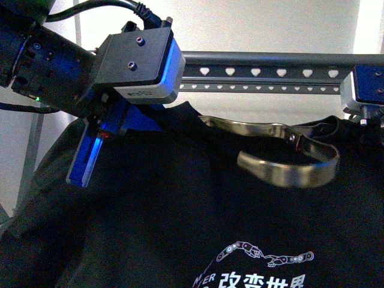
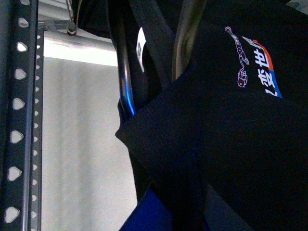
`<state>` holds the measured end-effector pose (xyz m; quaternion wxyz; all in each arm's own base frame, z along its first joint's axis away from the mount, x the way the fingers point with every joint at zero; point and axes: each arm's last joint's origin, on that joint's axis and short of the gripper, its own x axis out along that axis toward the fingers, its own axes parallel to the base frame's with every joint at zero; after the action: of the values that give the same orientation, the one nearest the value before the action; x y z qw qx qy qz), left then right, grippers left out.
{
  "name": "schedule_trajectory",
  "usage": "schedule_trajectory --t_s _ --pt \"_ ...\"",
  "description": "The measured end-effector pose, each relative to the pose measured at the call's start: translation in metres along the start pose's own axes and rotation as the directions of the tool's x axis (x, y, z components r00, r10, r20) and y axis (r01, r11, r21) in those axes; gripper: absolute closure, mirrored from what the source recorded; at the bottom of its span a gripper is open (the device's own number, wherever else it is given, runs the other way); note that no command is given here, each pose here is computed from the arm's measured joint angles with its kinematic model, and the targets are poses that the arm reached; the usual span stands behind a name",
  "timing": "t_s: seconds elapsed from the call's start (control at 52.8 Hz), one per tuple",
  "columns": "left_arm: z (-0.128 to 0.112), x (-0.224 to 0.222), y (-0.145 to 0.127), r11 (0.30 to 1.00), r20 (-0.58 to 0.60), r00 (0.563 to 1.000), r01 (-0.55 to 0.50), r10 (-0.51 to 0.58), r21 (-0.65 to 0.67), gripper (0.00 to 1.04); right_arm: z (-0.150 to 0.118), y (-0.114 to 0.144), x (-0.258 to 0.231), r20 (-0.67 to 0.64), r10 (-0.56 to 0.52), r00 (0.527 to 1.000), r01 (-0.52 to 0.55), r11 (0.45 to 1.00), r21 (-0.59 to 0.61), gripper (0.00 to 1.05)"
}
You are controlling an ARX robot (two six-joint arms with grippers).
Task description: Hang clothes on hanger
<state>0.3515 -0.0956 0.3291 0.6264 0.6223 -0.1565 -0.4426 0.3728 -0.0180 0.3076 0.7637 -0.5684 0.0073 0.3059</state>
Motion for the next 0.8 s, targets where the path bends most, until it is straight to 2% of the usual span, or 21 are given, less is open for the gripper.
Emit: schedule_trajectory --t_s 0.095,0.208,0.606,0.796 --pt "0.0 0.0 0.0 1.0 0.002 1.0 0.0 0.0 -0.011 1.0 -0.002 0.003 0.0 0.005 0.005 1.0 -0.005 1.0 0.002 0.98" --pt "0.0 0.0 0.0 1.0 0.004 1.0 -0.001 0.001 -0.016 0.98 -0.005 0.008 -0.004 0.015 0.017 1.0 -0.017 1.0 0.016 0.99" --pt "0.001 0.0 0.001 1.0 0.015 1.0 -0.006 0.006 0.018 0.48 -0.022 0.028 -0.027 -0.022 0.086 0.996 -0.083 0.991 0.107 0.99" --pt "0.001 0.0 0.001 1.0 0.015 1.0 -0.007 0.006 0.019 0.22 -0.034 0.035 -0.036 -0.079 0.136 0.988 -0.114 0.966 0.233 0.99"
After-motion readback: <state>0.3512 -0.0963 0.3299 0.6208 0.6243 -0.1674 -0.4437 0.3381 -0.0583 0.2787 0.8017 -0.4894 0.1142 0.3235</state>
